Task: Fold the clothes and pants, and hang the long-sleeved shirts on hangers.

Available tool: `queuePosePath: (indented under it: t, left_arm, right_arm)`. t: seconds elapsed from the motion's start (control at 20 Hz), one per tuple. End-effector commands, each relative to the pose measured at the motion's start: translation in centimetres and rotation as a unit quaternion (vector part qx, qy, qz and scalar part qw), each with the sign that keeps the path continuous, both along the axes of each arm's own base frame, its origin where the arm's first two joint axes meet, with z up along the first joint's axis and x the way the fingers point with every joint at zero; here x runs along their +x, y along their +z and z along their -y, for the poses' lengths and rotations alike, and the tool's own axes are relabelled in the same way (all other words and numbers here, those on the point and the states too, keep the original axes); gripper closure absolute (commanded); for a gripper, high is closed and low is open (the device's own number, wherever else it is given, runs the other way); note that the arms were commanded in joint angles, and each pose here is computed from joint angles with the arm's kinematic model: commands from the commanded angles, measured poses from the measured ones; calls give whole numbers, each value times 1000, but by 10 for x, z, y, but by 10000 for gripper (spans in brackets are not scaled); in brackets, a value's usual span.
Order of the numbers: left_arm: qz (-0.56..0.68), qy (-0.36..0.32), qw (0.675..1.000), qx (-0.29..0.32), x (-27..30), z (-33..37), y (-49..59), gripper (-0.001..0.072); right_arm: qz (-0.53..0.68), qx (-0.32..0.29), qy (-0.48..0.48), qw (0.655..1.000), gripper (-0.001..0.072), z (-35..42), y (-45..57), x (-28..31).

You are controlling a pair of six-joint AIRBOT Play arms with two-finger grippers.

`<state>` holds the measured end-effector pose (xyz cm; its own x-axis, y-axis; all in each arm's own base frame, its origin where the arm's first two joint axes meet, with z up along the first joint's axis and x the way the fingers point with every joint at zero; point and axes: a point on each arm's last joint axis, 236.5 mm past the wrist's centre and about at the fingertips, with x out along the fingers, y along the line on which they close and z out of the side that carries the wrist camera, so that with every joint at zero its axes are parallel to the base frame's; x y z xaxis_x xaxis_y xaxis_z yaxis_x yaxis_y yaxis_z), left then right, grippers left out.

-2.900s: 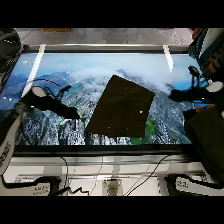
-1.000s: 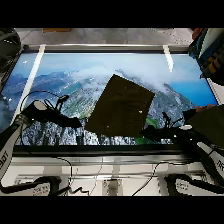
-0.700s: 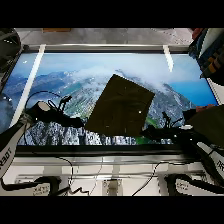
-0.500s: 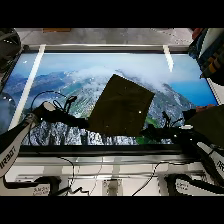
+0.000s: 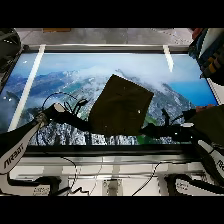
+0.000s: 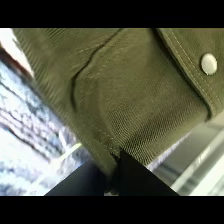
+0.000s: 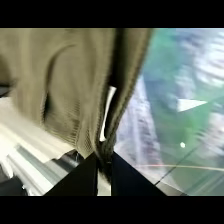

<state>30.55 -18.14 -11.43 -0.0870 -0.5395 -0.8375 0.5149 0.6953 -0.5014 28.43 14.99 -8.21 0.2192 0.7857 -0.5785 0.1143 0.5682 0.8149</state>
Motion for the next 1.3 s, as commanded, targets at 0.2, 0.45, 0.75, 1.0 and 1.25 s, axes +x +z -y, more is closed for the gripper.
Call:
queuePosePath:
  t: [0.2,0.45,0.75,1.0,1.25]
  left_arm:
    - [78,-47,995,-52,49,-8,111,677]
    - [239,2,969,-55,87,-44,249,677]
    - [431,17,896,-110,20,-36,411,678]
    - [573,24,813,-102,-59,-33,499,678]
    - [479,158,847,-168,-68,-38,498,679]
  right_arm:
    - [112,45,89,989,662,-13,90,38]
    - [265,4,92,960,663,-8,198,67]
    - [425,16,51,903,663,-36,372,20]
    - [483,70,14,873,662,-51,458,-65]
    - [437,39,-71,896,662,-27,447,-51]
